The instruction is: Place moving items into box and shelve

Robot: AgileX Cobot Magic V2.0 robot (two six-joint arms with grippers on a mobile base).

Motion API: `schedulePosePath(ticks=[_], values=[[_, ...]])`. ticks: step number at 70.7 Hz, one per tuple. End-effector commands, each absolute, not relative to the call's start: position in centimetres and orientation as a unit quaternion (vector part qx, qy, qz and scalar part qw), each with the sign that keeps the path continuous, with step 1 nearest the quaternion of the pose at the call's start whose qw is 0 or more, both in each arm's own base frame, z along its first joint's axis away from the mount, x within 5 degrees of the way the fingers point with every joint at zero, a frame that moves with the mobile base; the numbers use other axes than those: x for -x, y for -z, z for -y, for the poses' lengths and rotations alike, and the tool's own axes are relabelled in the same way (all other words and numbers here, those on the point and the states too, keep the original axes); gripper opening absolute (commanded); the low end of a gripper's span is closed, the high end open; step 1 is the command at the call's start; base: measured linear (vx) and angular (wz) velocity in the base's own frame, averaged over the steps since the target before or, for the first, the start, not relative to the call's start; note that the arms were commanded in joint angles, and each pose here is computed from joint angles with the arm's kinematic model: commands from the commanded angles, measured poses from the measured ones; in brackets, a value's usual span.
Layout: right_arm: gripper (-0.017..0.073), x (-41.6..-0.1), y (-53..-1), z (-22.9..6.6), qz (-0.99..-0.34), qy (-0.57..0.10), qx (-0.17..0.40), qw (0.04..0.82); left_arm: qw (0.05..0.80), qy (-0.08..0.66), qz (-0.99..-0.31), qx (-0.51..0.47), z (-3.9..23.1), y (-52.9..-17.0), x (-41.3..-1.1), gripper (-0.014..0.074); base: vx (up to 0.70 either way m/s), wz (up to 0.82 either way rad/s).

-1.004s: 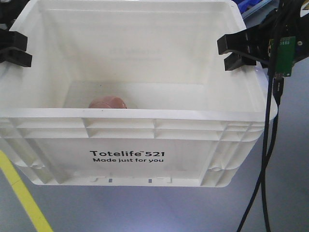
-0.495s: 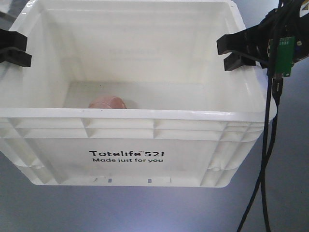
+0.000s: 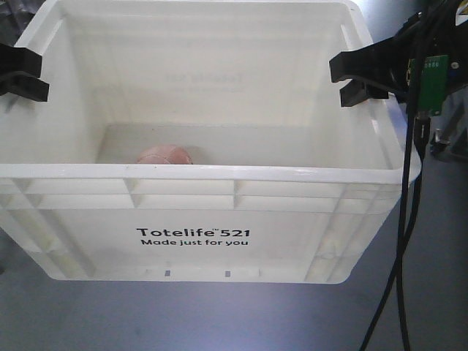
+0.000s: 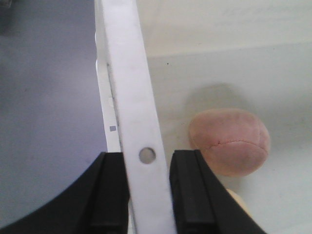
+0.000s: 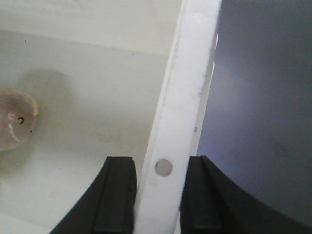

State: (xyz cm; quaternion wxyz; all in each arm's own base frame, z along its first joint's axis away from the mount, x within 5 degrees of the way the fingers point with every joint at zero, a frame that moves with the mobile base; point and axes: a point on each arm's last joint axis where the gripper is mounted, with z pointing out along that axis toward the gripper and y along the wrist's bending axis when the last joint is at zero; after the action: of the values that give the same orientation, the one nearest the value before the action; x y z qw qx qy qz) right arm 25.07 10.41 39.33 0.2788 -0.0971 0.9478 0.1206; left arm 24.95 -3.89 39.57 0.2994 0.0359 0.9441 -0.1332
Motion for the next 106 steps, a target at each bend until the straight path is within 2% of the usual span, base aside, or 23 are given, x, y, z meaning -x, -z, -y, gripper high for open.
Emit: schedulePosePath(ticks=[1,67,106], values=[[-0.0012,-24.55,-42.43,-10.29,-0.913,-0.148,0.104,0.366,0.393,0.150,-0.906,-0.041,4.13,-42.76,-24.46,-0.0017,0.36,-0.49],[-0.0012,-24.55,-42.43,-10.29,-0.913,-0.148,0.104,0.366,0.393,0.150,-0.906,-0.041,4.13,-42.76,-24.46,-0.0017,0.39,-0.32],[-0.0012,-24.55,-42.43,-10.29,-0.913,-0.148,0.104,0.366,0.393,0.150,-0.906,-0.041,4.13,-42.78,-24.43,-0.0017,0.46,-0.17]])
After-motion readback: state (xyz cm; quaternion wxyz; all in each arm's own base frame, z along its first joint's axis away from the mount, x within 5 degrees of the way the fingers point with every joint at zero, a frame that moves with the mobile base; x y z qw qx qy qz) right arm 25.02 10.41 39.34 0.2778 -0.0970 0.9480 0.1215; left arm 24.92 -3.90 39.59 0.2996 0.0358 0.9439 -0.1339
